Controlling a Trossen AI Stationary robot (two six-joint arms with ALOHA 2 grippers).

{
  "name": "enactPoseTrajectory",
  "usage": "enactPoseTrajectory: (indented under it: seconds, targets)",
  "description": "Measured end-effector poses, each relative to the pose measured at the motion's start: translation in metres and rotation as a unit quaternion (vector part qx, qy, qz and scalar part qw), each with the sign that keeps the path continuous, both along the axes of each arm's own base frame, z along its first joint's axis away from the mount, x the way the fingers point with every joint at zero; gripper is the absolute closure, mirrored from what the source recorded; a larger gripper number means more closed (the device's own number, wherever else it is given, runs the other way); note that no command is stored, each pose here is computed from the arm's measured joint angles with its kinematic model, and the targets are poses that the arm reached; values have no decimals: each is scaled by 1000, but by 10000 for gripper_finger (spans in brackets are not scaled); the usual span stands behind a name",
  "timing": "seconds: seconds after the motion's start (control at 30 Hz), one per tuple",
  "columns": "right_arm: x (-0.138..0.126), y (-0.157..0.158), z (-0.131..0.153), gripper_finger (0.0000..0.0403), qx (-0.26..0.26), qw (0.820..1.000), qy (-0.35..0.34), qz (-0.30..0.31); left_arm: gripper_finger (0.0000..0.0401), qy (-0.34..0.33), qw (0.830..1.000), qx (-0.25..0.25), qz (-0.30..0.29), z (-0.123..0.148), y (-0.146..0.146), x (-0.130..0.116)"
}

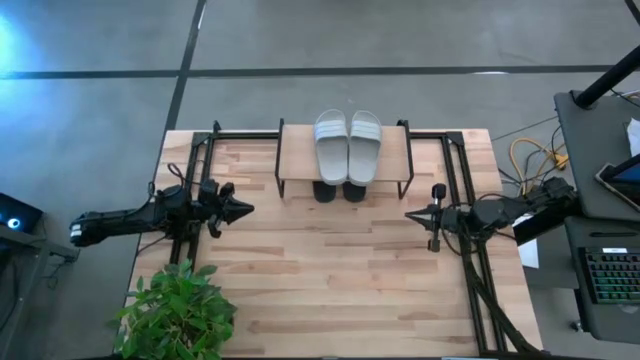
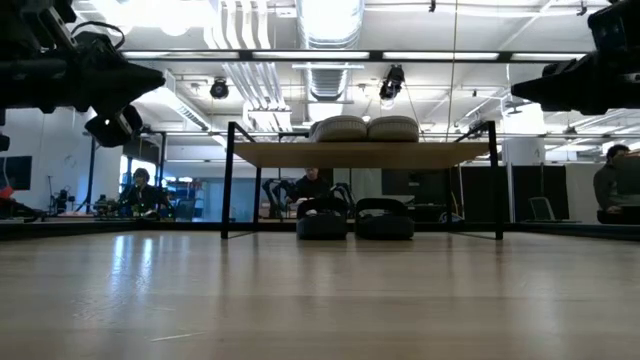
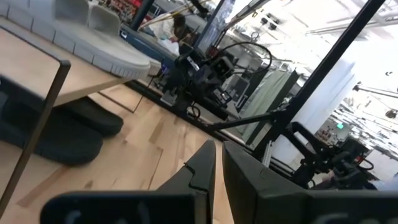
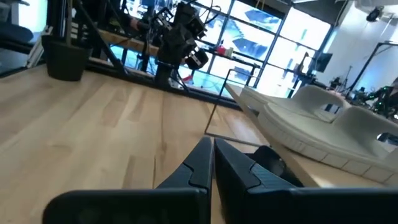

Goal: Pick and place slides into the shelf
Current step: Return to Home Position

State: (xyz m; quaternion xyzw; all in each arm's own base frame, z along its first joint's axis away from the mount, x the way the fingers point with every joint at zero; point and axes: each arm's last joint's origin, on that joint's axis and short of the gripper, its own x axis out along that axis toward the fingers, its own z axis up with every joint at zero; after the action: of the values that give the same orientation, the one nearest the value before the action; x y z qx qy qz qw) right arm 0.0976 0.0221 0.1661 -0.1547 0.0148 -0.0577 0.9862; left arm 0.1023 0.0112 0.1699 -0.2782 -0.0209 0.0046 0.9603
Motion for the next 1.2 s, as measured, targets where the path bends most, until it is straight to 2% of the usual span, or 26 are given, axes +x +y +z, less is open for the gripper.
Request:
enactPoseTrajectory:
  seconds: [0.1, 0.27, 0.47, 0.6, 0.77, 1.2]
  targets:
    - [0, 0, 0, 394, 18, 1000, 0, 0, 386, 1, 1000, 0, 0, 0, 0, 0]
    - [0, 0, 0, 394, 90, 996, -9, -1, 386, 8, 1000, -1, 0, -1, 0, 1]
    - [0, 0, 0, 394, 182, 983, -19, -2, 386, 15, 1000, -2, 0, -3, 0, 2]
    - [0, 0, 0, 394, 223, 975, -24, -3, 386, 20, 1000, -3, 0, -3, 0, 3]
    - [0, 0, 0, 394, 239, 971, -26, -3, 386, 23, 1000, -3, 0, -4, 0, 3]
    - [0, 0, 0, 394, 240, 971, -26, -3, 386, 21, 1000, -3, 0, -4, 0, 3]
